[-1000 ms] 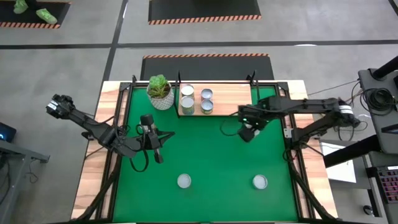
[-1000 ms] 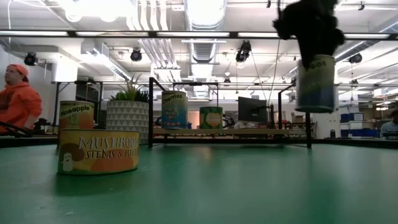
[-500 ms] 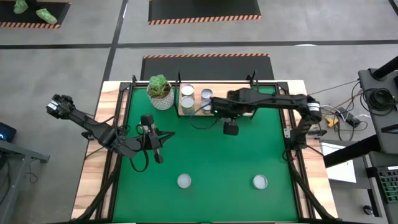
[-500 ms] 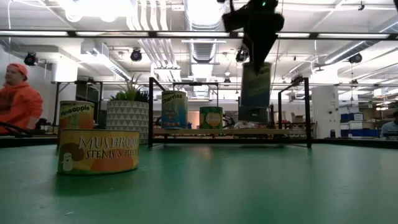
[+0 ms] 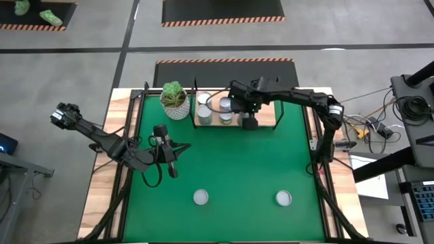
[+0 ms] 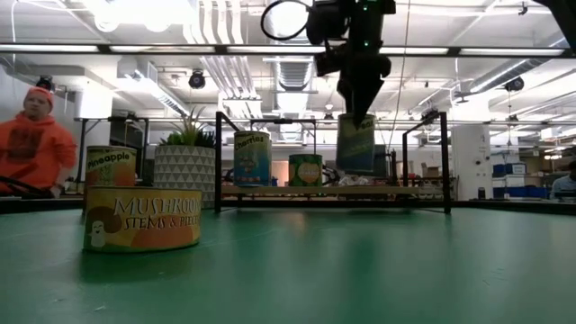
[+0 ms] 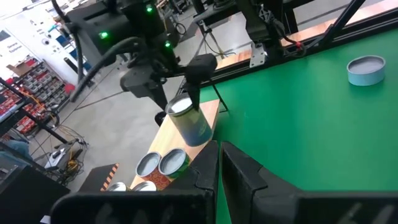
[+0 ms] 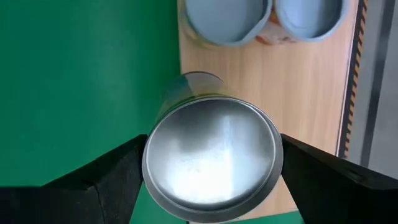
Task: Pick and place cans onto a shelf
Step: Put the canned peas on the shelf
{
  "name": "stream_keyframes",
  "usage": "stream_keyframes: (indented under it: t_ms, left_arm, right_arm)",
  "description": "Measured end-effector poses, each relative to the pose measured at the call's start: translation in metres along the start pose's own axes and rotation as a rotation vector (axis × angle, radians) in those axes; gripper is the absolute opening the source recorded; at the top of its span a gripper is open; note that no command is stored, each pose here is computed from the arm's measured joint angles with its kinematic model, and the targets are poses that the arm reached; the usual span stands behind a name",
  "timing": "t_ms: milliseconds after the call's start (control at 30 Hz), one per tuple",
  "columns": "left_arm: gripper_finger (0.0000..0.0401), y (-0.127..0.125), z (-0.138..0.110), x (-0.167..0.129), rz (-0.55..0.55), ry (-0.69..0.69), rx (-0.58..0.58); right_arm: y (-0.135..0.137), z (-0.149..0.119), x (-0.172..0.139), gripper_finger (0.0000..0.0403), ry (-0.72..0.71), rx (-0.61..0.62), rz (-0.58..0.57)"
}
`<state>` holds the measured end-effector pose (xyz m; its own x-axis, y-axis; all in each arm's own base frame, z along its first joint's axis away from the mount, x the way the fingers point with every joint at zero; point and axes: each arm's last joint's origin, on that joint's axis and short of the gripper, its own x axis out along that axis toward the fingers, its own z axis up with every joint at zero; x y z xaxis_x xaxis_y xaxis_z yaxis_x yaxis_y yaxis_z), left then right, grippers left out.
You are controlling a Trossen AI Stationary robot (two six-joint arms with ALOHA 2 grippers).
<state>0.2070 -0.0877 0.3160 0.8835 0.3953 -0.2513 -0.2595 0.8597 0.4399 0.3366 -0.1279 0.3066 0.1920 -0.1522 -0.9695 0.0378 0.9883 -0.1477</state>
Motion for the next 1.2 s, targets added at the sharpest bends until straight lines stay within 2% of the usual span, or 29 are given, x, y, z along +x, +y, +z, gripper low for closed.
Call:
stream_keyframes:
  t_ms: [233, 633, 1200]
  left_arm:
    - [0.0000, 0.000, 0.000, 0.000, 0.000, 0.000, -0.004]
    - [0.0000, 0.000, 0.000, 0.000, 0.000, 0.000, -0.004]
    - [0.0000, 0.000, 0.000, 0.000, 0.000, 0.000, -0.005]
  right_arm:
    - [-0.013, -0.002, 0.006, 0.0327, 0.004, -0.002, -0.002]
    - [-0.018, 0.002, 0.025, 0.0327, 0.041, -0.008, 0.010]
    - [-0.019, 0.003, 0.026, 0.0327, 0.034, 0.003, -0.002]
